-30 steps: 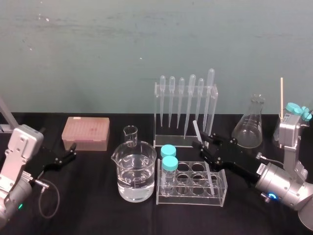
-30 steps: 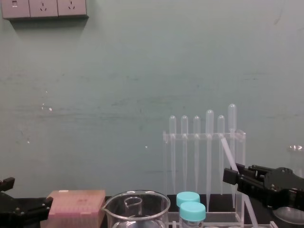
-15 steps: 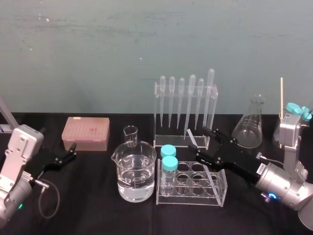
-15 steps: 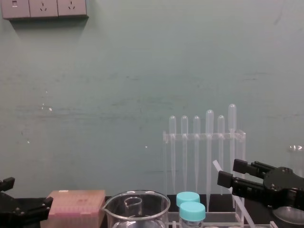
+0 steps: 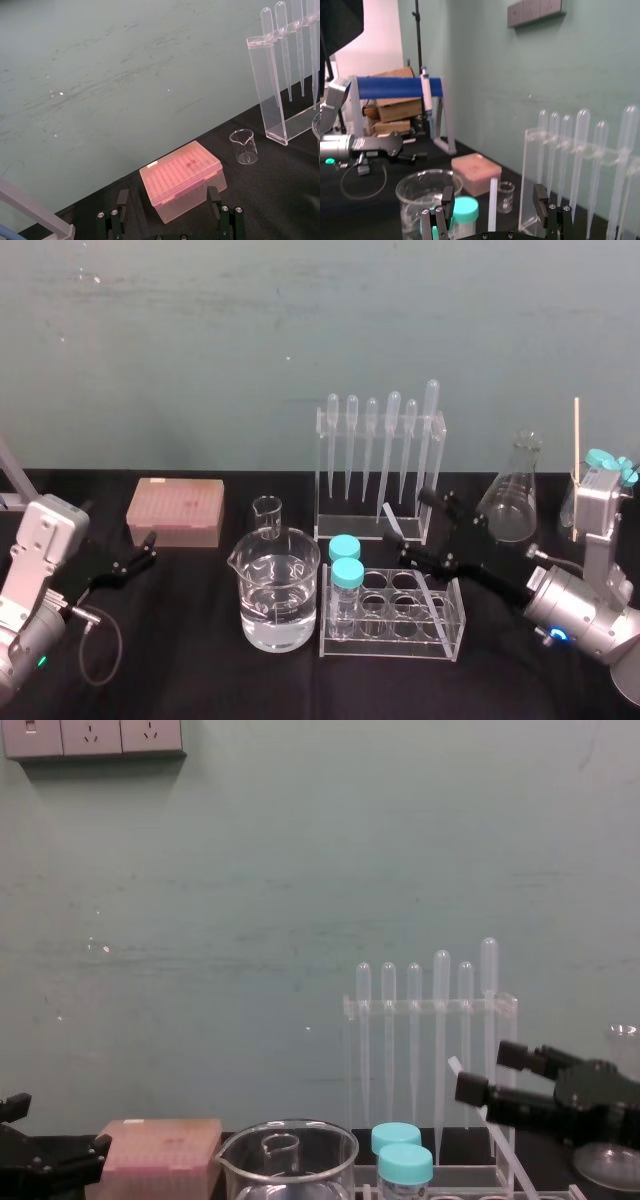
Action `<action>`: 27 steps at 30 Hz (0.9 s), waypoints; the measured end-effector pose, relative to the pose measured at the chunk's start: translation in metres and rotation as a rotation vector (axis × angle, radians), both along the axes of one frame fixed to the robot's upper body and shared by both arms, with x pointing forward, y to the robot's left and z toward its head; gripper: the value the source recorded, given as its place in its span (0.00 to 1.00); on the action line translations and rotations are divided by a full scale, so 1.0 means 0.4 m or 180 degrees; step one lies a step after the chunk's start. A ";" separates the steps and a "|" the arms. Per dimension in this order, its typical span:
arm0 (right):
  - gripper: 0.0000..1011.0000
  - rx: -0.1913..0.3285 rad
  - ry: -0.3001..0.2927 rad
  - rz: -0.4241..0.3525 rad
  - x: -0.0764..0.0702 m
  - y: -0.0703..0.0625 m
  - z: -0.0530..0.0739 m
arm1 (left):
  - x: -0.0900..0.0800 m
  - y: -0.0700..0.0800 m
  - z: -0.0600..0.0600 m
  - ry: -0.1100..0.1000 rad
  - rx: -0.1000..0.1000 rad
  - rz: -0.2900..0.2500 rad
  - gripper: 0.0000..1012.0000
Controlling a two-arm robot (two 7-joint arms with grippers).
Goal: Pick up the stirring rod with one hand, then place it down.
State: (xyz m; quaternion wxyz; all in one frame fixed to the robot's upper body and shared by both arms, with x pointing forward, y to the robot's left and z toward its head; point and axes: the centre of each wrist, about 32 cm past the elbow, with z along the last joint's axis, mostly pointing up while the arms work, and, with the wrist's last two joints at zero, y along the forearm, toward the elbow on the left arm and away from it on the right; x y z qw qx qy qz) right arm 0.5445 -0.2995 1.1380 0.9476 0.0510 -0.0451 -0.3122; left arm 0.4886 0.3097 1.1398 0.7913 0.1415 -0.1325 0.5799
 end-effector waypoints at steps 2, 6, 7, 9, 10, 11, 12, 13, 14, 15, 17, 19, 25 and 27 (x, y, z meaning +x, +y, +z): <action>0.99 0.0041 -0.0083 -0.0054 -0.002 0.000 0.011 | 0.000 0.000 0.000 0.0000 0.0000 0.0000 0.99; 0.99 0.0172 -0.0251 -0.0280 -0.008 -0.007 0.037 | 0.000 0.000 0.000 0.0000 0.0000 0.0000 0.99; 0.99 0.0223 -0.0299 -0.0426 -0.012 -0.014 0.046 | 0.000 0.000 0.000 0.0000 0.0000 0.0000 0.99; 0.99 0.0253 -0.0319 -0.0593 -0.018 -0.023 0.051 | 0.000 0.000 0.000 0.0000 0.0000 0.0000 0.99; 0.99 0.0262 -0.0318 -0.0681 -0.021 -0.028 0.052 | 0.000 0.000 0.000 0.0000 0.0000 0.0000 0.99; 0.99 0.0262 -0.0301 -0.0853 -0.028 -0.040 0.054 | 0.000 0.000 0.000 0.0000 0.0000 0.0000 0.99; 0.99 0.0248 -0.0279 -0.0945 -0.032 -0.046 0.052 | 0.000 0.000 0.000 0.0000 0.0000 0.0000 0.99; 0.99 0.0212 -0.0224 -0.1103 -0.041 -0.057 0.049 | 0.000 0.000 0.000 0.0000 0.0000 0.0000 0.99; 0.99 0.0212 -0.0224 -0.1103 -0.041 -0.057 0.049 | 0.000 0.000 0.000 0.0000 0.0000 0.0000 0.99; 0.99 0.0158 -0.0137 -0.1239 -0.050 -0.068 0.043 | 0.000 0.000 0.000 0.0000 0.0000 0.0000 0.99; 0.99 0.0034 0.0048 -0.1419 -0.064 -0.082 0.030 | 0.000 0.000 0.000 0.0000 0.0000 0.0000 0.99; 0.99 -0.0076 0.0214 -0.1523 -0.075 -0.088 0.020 | 0.000 0.000 0.000 0.0000 0.0000 0.0000 0.99; 0.99 -0.0365 0.0738 -0.1674 -0.091 -0.094 -0.007 | 0.000 0.000 0.000 0.0000 0.0000 0.0000 0.99; 0.99 -0.0374 0.0752 -0.1676 -0.092 -0.094 -0.008 | 0.000 0.000 0.000 0.0000 0.0000 0.0000 0.99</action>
